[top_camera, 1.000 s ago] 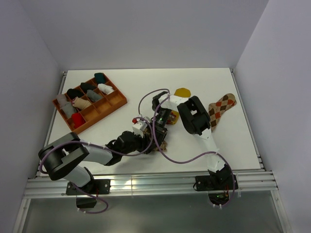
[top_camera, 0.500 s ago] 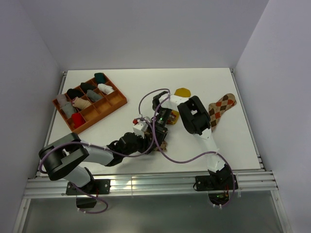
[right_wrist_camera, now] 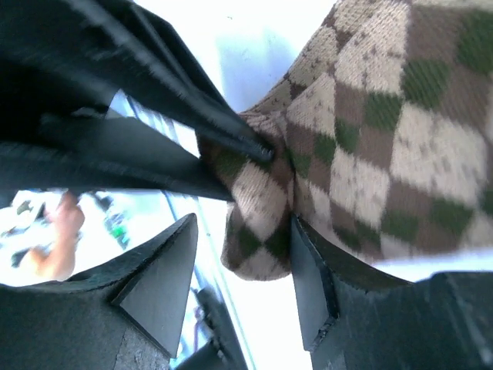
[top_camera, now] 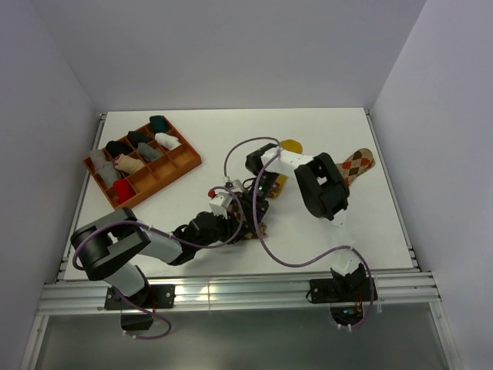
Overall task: Roll the socks
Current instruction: Roll the sock at the center of the board.
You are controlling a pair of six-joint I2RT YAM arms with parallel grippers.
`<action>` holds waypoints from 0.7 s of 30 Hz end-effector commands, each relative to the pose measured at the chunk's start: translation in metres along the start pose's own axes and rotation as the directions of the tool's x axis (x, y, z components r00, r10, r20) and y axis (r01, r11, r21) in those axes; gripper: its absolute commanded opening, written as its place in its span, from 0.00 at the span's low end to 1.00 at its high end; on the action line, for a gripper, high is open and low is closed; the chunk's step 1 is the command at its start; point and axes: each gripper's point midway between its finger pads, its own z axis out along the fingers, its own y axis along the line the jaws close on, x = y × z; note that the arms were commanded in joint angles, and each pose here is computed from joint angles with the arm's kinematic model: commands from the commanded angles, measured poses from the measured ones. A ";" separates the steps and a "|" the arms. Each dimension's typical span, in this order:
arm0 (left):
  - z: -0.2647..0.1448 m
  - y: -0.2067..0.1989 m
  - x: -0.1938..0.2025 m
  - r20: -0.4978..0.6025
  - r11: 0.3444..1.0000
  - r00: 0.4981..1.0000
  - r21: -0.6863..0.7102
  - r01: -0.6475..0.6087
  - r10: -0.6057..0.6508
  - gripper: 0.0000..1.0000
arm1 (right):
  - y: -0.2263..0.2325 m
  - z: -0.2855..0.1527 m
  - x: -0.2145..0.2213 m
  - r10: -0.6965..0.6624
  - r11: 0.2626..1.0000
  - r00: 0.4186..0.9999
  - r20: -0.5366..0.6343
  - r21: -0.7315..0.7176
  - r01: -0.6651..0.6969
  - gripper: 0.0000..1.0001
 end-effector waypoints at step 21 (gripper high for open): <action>-0.046 0.034 0.082 -0.430 0.902 0.797 -0.120 0.415 -0.424 0.00 | 0.007 -0.105 -0.005 -0.662 0.589 0.719 0.211 0.740 0.325 0.68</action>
